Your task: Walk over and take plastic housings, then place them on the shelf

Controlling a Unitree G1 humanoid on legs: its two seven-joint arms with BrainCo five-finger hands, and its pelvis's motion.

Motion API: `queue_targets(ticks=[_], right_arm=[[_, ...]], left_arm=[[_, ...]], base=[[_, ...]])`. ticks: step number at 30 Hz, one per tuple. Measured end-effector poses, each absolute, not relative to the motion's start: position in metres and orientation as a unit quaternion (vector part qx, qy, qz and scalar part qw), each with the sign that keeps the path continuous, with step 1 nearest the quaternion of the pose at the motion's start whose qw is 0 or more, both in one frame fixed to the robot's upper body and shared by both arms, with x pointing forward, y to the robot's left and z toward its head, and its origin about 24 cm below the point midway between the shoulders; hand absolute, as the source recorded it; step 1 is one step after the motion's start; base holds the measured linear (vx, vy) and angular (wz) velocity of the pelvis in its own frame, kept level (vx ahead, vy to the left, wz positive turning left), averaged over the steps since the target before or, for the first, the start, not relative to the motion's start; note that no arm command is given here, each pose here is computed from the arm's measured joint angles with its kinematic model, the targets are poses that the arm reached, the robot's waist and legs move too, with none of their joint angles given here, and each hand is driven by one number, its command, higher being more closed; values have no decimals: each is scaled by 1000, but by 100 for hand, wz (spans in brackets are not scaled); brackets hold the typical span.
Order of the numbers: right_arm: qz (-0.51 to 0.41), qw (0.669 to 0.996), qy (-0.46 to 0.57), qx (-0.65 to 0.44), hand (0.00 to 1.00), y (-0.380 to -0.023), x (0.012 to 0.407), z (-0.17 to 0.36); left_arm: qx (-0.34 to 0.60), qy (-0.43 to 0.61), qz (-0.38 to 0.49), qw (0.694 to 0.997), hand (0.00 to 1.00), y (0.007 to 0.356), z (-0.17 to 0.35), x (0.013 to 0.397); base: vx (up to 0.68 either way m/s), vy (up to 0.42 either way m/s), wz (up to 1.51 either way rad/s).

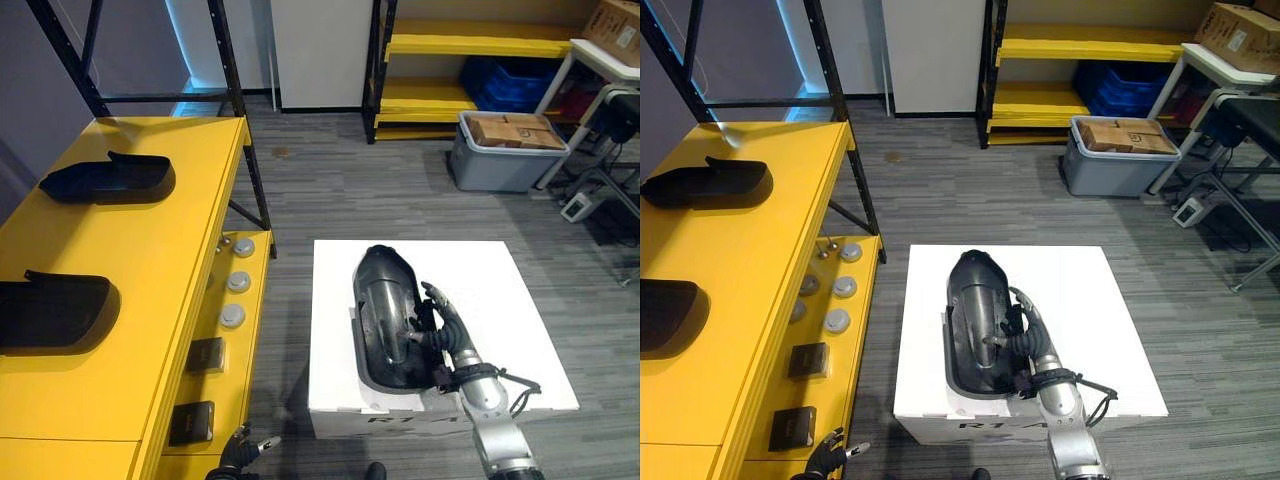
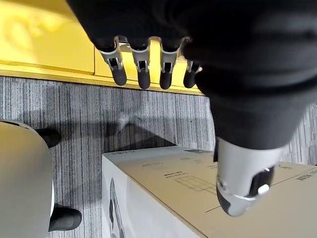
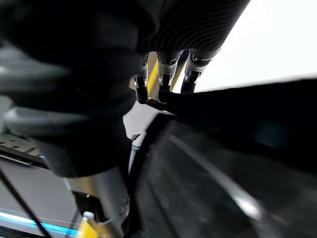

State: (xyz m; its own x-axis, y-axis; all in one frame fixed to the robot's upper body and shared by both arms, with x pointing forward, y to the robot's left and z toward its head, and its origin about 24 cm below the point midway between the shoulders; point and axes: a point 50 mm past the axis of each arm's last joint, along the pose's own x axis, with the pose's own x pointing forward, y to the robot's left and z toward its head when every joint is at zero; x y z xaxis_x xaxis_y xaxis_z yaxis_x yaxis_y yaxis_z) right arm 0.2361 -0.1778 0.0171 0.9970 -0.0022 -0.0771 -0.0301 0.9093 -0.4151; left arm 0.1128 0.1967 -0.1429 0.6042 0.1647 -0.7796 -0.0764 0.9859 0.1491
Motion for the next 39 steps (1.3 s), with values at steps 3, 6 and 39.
queue_targets(ticks=[3,6,39], right_arm=[[-9,971,45,-233,0,-176,234,14],[-27,964,47,-262,0,-175,233,12],[-117,936,106,-315,100,-188,237,0]], left_arm=[[52,438,70,895,0,197,-143,114],[53,438,76,894,0,196,-143,114],[52,442,79,892,0,185,-144,118]], base=[[-45,-24,-1],[-12,-7,-1],[0,0,0]])
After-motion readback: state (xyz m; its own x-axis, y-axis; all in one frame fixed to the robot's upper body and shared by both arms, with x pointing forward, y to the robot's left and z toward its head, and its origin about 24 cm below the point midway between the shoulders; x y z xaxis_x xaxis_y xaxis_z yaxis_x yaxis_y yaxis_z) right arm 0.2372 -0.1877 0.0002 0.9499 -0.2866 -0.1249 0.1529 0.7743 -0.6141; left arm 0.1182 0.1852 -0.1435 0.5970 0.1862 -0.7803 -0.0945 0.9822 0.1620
